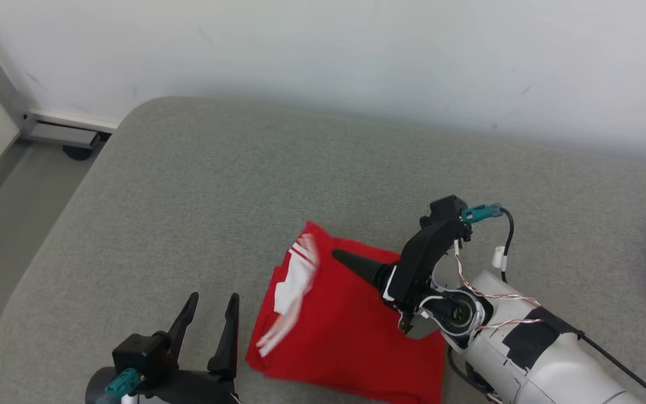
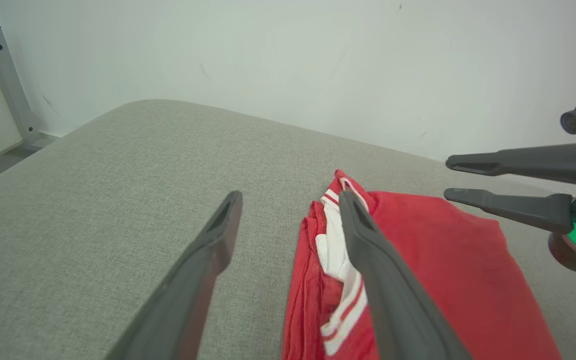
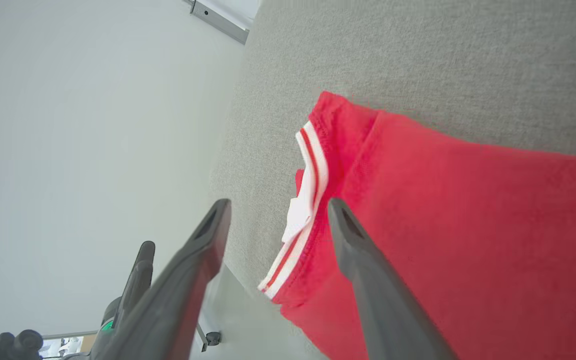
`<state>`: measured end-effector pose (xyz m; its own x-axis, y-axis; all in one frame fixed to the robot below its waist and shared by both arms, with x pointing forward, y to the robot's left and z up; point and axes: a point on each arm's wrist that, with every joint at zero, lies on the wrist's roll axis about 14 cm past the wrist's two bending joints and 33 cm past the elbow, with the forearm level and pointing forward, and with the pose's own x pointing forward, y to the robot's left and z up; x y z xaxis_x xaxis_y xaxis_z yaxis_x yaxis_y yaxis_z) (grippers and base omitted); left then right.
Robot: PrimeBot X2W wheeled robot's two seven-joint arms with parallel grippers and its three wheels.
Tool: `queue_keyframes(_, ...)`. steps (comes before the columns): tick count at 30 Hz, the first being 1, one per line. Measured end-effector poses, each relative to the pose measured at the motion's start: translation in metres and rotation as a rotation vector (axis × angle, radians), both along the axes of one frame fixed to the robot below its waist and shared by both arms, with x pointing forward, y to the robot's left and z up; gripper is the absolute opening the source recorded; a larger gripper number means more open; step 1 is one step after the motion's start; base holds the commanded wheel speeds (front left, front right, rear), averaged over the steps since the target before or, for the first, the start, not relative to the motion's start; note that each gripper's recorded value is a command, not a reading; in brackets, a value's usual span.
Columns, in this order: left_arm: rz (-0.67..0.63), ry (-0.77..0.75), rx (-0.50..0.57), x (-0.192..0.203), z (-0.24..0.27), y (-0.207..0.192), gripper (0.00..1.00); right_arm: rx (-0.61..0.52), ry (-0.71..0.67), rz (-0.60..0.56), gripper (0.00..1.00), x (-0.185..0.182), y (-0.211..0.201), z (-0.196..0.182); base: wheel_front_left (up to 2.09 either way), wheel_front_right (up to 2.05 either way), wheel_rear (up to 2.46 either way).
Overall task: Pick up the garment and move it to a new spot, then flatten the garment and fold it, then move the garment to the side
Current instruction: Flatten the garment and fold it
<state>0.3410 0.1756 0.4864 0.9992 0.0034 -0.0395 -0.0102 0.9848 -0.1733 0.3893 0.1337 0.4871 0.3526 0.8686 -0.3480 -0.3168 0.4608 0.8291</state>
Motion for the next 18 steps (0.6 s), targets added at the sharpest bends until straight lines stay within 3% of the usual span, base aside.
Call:
queue_keyframes(5, -0.022, -0.007, 0.001, 0.003, 0.002, -0.006, 1.0, -0.001, -0.045, -0.065, 1.0, 0.014, -0.017, 0.004, 0.0, 0.0, 0.0)
queue_keyframes(10, -0.047, -0.012, 0.01, 0.005, 0.003, -0.011, 1.0, -0.19, -0.186, -0.114, 1.0, 0.034, -0.071, -0.015, 0.0, 0.0, 0.0)
queue_keyframes(18, -0.092, -0.017, 0.056, 0.004, 0.002, -0.02, 1.0, -0.375, -0.243, -0.128, 1.0, 0.032, -0.118, -0.041, 0.0, 0.0, 0.0)
